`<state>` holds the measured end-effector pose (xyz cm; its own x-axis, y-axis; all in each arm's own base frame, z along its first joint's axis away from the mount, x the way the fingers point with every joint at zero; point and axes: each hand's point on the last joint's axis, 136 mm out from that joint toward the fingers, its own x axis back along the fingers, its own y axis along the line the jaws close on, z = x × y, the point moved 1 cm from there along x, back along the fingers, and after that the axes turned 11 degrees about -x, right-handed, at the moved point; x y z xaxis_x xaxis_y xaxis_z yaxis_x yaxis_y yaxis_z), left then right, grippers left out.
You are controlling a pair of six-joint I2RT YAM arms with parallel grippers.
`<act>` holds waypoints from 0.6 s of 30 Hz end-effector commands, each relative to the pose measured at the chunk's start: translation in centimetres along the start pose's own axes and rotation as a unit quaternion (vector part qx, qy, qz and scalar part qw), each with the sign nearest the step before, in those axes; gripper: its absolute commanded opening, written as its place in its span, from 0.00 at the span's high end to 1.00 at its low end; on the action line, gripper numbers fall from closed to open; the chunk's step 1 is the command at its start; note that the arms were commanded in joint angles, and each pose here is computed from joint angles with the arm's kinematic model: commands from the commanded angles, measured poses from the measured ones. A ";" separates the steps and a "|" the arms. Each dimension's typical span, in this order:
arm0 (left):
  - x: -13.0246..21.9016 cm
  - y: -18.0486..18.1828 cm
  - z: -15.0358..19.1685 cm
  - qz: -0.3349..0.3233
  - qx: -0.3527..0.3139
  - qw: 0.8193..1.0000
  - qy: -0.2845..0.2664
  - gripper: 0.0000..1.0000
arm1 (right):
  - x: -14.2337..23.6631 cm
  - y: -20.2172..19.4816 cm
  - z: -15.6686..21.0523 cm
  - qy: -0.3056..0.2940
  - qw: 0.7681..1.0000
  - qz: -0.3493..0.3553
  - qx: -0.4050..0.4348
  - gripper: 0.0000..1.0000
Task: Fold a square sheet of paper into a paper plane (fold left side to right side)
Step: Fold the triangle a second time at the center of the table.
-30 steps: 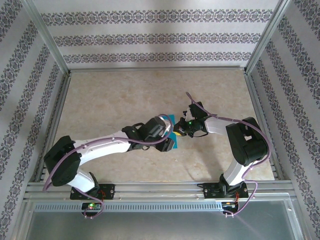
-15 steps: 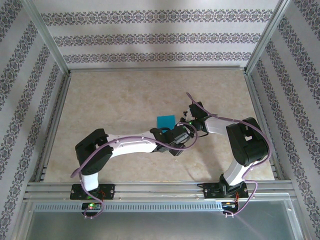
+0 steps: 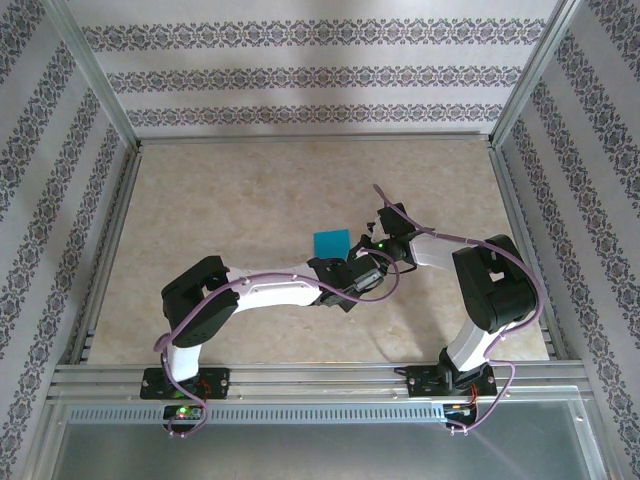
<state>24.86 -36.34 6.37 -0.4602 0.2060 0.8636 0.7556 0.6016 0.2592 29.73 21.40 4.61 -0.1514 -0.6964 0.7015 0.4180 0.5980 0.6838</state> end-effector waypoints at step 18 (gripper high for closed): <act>2.5 0.5 -0.7 0.081 0.075 0.993 -0.037 1.00 | 5.8 1.7 -4.0 -0.100 0.994 -0.024 0.031 0.55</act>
<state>24.35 -35.73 7.71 -0.4034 0.2834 0.8701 0.7622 0.6302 0.1481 32.16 18.21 7.57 -0.2872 -0.6667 0.6877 0.3844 0.5774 0.7203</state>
